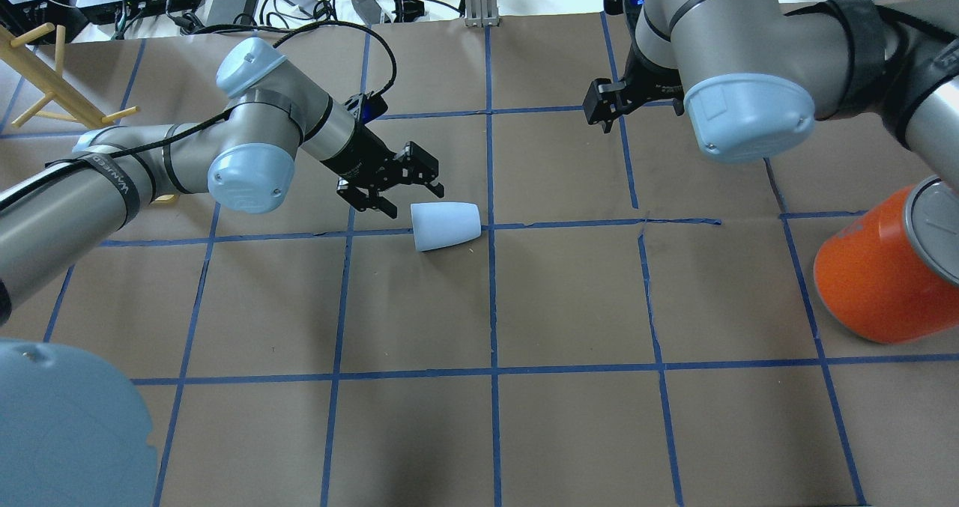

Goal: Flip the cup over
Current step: 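Raise the right gripper away while the left gripper reaches to the lying cup, then grasp the lying white cup's rim with the left gripper and lift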

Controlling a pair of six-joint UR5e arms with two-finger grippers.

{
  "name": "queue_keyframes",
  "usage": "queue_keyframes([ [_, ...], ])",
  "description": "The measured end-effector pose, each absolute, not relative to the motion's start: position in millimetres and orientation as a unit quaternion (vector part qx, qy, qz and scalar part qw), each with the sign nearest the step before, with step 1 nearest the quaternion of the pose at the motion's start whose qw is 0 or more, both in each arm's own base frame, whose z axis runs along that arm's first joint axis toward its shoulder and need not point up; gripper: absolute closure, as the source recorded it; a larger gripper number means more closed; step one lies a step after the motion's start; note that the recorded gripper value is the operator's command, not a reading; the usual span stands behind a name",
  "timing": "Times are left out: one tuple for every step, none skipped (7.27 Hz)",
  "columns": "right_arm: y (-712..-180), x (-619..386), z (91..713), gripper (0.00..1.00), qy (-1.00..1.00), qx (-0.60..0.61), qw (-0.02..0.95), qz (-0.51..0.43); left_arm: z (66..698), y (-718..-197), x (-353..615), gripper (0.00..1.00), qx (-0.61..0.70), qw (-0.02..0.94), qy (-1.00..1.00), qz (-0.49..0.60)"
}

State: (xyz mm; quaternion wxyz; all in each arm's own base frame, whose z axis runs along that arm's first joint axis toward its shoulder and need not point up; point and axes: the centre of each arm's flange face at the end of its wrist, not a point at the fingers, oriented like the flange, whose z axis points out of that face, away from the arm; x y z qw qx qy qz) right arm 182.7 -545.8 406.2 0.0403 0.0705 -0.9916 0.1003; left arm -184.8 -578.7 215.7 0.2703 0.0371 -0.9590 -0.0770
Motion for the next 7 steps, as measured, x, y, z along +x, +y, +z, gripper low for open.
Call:
queue_keyframes([
  [-545, 182, 404, 0.0, -0.993, 0.053, 0.039, 0.095, 206, -580, -187, 0.28, 0.044, 0.287, -0.953, -0.085],
  [-544, 179, 401, 0.0, -0.995, 0.044, 0.04, 0.085, 201, -579, -190, 0.64, 0.05, 0.298, -0.949, -0.087],
  [-539, 176, 409, 0.0, -0.995, 0.042, 0.041, 0.081, 199, -576, -194, 1.0, 0.059, 0.322, -0.941, -0.089],
  [-518, 173, 434, 0.0, -0.995, 0.041, 0.041, 0.08, 203, -575, -197, 1.0, 0.066, 0.351, -0.93, -0.089],
  [-483, 169, 464, 0.0, -0.996, 0.038, 0.043, 0.067, 210, -575, -199, 1.0, 0.07, 0.364, -0.925, -0.085],
  [-458, 167, 475, 0.0, -0.997, 0.036, 0.043, 0.043, 220, -576, -199, 1.0, 0.076, 0.369, -0.923, -0.079],
  [-452, 167, 469, 0.0, -0.998, 0.031, 0.041, 0.022, 232, -577, -199, 1.0, 0.087, 0.368, -0.923, -0.068],
])
